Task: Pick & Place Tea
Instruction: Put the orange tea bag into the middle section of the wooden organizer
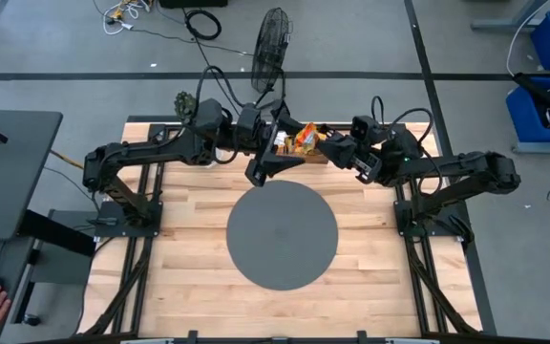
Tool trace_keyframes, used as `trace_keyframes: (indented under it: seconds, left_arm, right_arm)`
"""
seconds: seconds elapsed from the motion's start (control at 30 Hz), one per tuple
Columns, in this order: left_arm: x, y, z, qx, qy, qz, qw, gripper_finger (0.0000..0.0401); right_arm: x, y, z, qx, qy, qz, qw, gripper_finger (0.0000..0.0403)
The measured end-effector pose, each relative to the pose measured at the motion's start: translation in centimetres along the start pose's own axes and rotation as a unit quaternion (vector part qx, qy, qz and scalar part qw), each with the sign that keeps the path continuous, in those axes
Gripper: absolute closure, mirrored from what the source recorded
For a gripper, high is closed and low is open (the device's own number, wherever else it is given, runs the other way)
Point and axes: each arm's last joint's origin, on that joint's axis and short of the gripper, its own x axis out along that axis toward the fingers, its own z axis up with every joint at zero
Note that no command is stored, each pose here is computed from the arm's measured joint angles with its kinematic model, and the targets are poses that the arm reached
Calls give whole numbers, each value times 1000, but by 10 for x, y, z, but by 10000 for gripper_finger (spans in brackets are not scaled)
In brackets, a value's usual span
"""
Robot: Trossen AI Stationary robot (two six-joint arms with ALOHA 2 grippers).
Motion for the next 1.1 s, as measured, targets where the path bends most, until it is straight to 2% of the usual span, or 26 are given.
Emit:
trace_keyframes:
  seconds: [0.13, 0.23, 0.37, 0.43, 0.53, 0.67, 0.87, 1.0, 1.1]
  left_arm:
    - [-7, 5, 6, -4, 21, 8, 1000, 42]
    - [-21, 10, 13, -25, 78, 38, 996, 36]
    - [-46, 11, 23, -70, 168, 94, 979, 35]
    - [-58, 9, 30, -82, 198, 119, 970, 35]
    - [-70, 3, 36, -94, 230, 149, 957, 35]
    - [-81, -5, 44, -101, 247, 173, 948, 35]
    - [-87, -9, 47, -113, 262, 177, 942, 35]
    - [-93, -11, 45, -139, 285, 189, 929, 35]
    - [-97, -12, 40, -149, 314, 200, 916, 35]
  right_arm:
    - [-3, -5, 3, -10, 22, -22, 999, 403]
    - [-8, -7, 10, -24, 67, -78, 994, 403]
    - [-7, 0, 27, -81, 167, -172, 967, 403]
    - [-2, 4, 39, -117, 235, -216, 940, 403]
    - [4, 1, 58, -166, 326, -295, 883, 403]
    - [10, -21, 77, -177, 421, -365, 811, 403]
    - [15, -76, 82, -147, 541, -427, 709, 403]
    - [12, -118, 74, -114, 602, -449, 650, 403]
    - [7, -150, 61, -115, 638, -464, 604, 403]
